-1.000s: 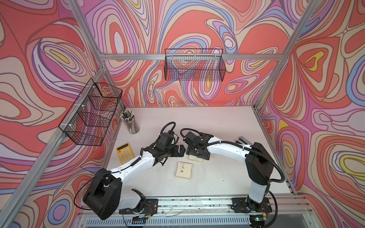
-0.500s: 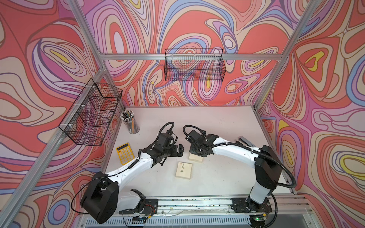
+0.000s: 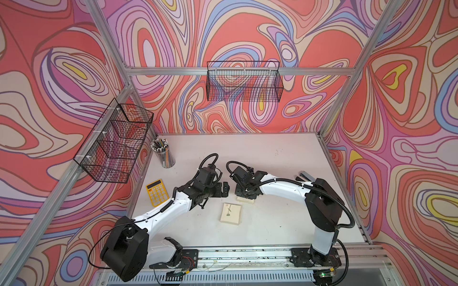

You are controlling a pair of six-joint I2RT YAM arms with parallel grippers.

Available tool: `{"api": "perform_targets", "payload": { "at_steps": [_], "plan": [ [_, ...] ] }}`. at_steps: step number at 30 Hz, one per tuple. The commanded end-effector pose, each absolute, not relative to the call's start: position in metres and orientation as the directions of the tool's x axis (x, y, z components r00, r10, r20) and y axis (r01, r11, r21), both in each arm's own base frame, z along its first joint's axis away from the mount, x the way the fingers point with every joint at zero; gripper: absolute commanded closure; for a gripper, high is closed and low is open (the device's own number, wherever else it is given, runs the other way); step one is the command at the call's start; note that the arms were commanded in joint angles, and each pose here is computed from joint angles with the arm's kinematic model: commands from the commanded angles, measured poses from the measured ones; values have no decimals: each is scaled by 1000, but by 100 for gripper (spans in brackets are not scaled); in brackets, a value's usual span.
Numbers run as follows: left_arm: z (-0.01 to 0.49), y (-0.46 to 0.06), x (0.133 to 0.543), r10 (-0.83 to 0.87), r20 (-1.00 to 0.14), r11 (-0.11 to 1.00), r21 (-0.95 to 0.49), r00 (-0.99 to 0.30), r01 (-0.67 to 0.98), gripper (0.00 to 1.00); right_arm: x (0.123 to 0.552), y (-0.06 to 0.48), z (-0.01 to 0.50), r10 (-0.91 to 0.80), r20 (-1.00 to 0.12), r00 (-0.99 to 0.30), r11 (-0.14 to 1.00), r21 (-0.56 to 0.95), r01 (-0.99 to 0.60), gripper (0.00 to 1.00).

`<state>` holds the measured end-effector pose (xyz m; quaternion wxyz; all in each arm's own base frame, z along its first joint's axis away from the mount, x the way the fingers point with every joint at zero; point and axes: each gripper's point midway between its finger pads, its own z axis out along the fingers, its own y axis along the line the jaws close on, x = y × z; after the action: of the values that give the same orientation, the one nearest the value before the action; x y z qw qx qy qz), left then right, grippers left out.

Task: Take the rings out of the lift-off lid box
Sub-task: Close the lid on the jewelry box.

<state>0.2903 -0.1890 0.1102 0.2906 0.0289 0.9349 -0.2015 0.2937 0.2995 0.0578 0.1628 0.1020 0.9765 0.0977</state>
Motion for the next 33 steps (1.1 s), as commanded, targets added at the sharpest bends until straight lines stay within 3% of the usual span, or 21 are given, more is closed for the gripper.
{"api": "perform_targets", "payload": {
  "at_steps": [1, 16, 19, 23, 26, 33],
  "plan": [
    [106, -183, 291, -62, -547, 929, -338, -835, 152, 0, 284, 267, 22, 251, -244, -937, 966, 126, 226, 61],
    [98, -178, 301, -42, -536, 953, -276, -843, 128, 0, 304, 229, 49, 237, -314, -920, 971, 120, 209, 54],
    [105, -176, 300, -59, -542, 952, -283, -838, 116, 0, 311, 234, 61, 197, -337, -921, 979, 121, 165, 46],
    [110, -169, 292, -69, -534, 956, -277, -843, 97, 0, 317, 243, 83, 169, -371, -913, 980, 163, 115, 21],
    [113, -166, 281, -64, -515, 953, -286, -855, 101, 0, 320, 250, 93, 149, -394, -907, 977, 201, 73, 9],
    [116, -155, 252, -40, -471, 965, -247, -881, 88, 0, 322, 253, 106, 109, -455, -884, 970, 241, -4, 2]
  ]
}}
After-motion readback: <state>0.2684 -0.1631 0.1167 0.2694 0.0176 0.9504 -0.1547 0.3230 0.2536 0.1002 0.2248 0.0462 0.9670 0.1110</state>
